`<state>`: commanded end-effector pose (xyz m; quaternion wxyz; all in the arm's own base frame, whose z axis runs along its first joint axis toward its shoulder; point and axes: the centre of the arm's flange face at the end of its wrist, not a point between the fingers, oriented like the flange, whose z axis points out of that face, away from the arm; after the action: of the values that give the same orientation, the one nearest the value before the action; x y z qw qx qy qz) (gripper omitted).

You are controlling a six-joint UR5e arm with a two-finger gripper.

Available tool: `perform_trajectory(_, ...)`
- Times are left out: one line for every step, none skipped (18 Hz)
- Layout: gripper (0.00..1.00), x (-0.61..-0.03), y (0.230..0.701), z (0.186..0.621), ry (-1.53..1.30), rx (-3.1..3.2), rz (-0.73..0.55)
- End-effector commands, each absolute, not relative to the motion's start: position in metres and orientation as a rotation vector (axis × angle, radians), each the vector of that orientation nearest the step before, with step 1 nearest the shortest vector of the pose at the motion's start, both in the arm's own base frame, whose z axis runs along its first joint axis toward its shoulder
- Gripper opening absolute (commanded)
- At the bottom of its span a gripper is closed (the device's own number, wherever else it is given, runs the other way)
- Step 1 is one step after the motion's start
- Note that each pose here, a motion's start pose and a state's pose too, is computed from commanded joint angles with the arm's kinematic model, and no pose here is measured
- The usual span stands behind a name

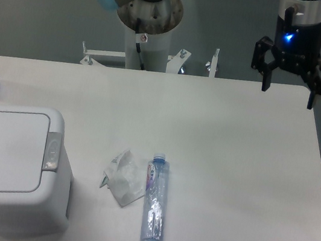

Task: Open the trash can
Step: 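Move the open gripper over toward the white trash can lid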

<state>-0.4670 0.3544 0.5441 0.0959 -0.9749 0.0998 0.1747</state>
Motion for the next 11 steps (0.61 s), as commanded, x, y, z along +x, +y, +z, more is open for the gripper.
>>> perform_trajectory(1.0,-0.467,0.354,0.544,0.297,-2.89,0.522)
perform_trajectory(1.0,-0.468,0.354,0.544,0.297,-2.891,0.525)
perform_trajectory(1.0,-0.468,0.355,0.544,0.297,-2.891,0.524)
perform_trajectory(1.0,-0.469,0.356,0.544,0.29,-2.891,0.521)
perform_trajectory(1.0,-0.469,0.357,0.544,0.264,-2.891,0.518)
perform_trajectory(1.0,-0.469,0.357,0.545,0.202,-2.886,0.511)
perform_trajectory(1.0,-0.469,0.361,0.545,0.138,-2.881,0.502)
perform_trajectory(1.0,-0.465,0.37,0.542,0.104,-2.875,0.49)
perform_trajectory(1.0,-0.461,0.379,0.542,0.077,-2.861,0.501)
perform_trajectory(1.0,-0.459,0.386,0.542,0.034,-2.842,0.512)
perform_trajectory(1.0,-0.458,0.391,0.541,-0.025,-2.827,0.516)
